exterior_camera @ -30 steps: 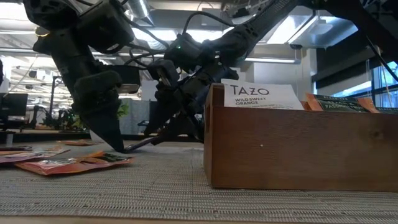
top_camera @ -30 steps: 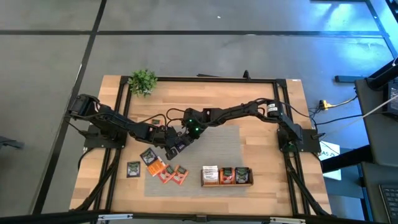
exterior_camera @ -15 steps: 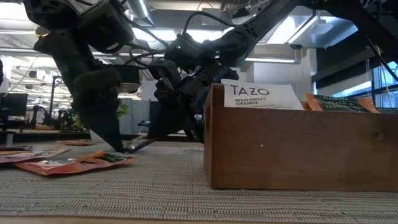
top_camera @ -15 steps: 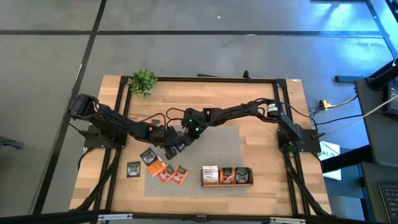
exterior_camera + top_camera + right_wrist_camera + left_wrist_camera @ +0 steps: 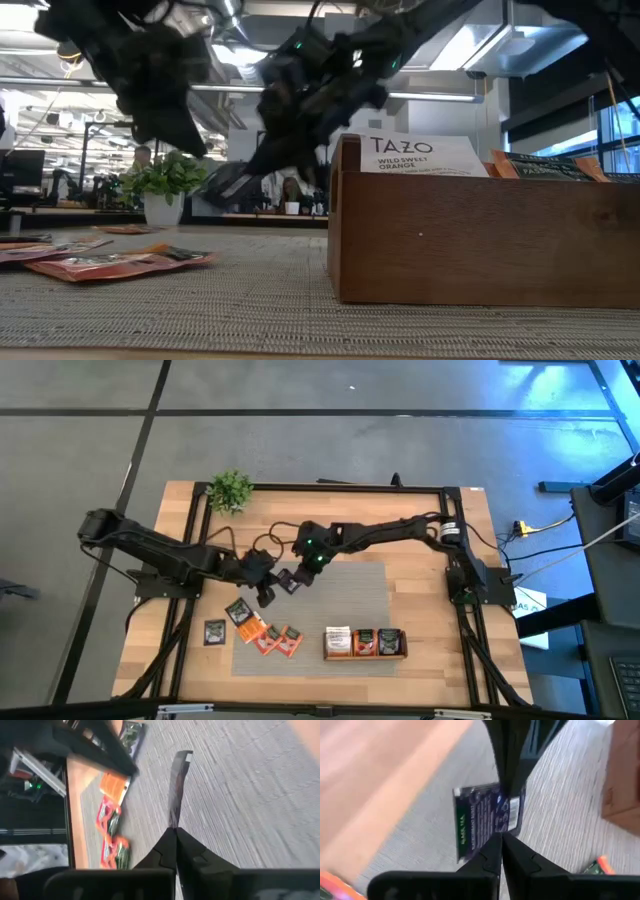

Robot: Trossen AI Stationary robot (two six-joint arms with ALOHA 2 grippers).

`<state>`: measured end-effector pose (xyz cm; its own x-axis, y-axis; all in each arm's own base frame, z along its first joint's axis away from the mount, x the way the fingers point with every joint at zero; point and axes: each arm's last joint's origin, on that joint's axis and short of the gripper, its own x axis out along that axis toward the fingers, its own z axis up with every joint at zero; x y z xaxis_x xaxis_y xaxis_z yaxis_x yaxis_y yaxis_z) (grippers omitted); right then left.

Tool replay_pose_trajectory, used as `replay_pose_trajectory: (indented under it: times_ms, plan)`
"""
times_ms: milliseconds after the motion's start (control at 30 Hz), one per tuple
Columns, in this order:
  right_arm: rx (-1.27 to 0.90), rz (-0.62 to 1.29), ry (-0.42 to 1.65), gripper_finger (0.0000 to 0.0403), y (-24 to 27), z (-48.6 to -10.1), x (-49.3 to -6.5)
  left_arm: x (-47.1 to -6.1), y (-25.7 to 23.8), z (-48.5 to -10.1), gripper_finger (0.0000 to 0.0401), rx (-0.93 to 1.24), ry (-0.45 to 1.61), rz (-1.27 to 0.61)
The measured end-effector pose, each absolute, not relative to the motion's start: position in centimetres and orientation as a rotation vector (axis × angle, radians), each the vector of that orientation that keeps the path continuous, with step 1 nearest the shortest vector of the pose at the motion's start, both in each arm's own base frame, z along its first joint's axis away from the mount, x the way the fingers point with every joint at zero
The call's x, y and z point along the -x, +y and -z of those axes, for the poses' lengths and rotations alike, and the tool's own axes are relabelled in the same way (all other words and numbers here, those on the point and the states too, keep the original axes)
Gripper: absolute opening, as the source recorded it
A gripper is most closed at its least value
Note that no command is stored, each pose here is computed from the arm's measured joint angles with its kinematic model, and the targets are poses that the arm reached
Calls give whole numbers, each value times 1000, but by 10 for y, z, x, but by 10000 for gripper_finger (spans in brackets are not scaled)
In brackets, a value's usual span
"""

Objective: Pick & Place Tea
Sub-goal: Put the right black tea bag into the right compartment of the wooden organizer

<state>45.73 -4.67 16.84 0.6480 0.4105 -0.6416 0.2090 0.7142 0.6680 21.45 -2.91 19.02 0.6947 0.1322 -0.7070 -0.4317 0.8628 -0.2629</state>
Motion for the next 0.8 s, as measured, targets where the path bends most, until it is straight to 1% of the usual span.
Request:
replay_pose_trajectory:
  times_ms: [200, 333, 467, 533, 667, 800]
  plan:
    - [-709, -188, 896, 4, -53, -223, -428, -200, -25, -220, 7, 267, 604, -251]
    - [-725, -273, 942, 4, -54, -253, -403, -195, -25, -236, 9, 166, 494, -193]
    - [-773, -468, 862, 4, -50, -293, -384, -199, -25, -257, 19, 48, 303, -146]
    - [-798, -530, 818, 4, -48, -311, -376, -201, -25, -265, 24, -24, 228, -132]
    - [-823, -581, 672, 4, -46, -344, -372, -204, -24, -279, 33, -172, 91, -140]
    - [-884, -619, 581, 4, -45, -361, -375, -204, -22, -290, 40, -309, -9, -158]
